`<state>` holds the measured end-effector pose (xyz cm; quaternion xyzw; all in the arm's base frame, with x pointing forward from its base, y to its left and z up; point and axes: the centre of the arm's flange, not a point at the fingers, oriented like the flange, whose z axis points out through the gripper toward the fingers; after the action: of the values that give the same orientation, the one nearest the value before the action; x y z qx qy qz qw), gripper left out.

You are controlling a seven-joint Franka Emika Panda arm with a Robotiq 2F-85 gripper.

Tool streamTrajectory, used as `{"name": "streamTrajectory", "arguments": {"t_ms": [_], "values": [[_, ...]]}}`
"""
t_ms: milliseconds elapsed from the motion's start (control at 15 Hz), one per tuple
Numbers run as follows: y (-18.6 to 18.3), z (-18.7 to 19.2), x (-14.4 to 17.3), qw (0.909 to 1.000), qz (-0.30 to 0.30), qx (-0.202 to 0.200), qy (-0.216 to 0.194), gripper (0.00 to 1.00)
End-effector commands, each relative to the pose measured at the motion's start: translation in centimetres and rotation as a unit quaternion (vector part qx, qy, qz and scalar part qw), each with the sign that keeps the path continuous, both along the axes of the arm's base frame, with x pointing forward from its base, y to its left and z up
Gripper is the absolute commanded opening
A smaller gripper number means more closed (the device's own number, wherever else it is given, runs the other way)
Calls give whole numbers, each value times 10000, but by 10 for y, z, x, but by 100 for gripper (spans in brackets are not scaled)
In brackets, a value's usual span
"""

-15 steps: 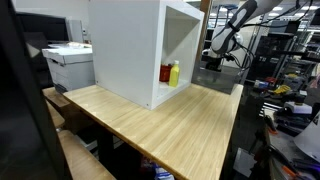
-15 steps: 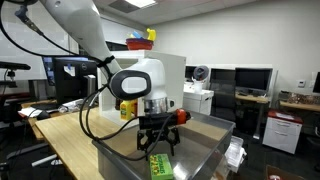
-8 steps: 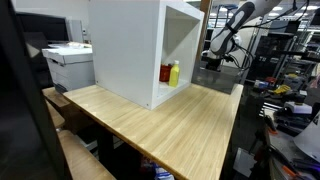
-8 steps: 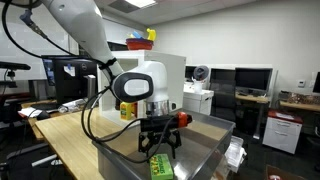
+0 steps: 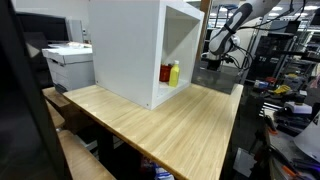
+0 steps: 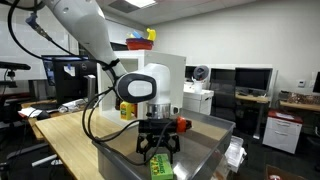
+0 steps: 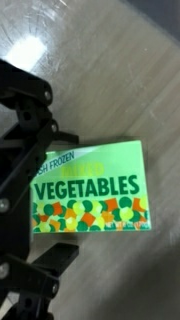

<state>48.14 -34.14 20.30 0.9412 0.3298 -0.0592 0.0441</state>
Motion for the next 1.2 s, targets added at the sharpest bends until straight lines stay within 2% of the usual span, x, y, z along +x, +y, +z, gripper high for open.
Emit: {"name": "streamTrajectory", "arguments": {"t_ms": [0, 200, 267, 333, 600, 1133], "values": [[1, -3, 4, 9996, -220, 148, 29, 100], [4, -3, 5, 9995, -244, 188, 33, 98], [5, -3, 6, 9995, -243, 189, 19, 73], [6, -2, 7, 9994, -284, 191, 13, 73], [11, 4, 15, 9991, -393, 145, -57, 53], [7, 28, 13, 9966, -789, -100, -205, 53]]}}
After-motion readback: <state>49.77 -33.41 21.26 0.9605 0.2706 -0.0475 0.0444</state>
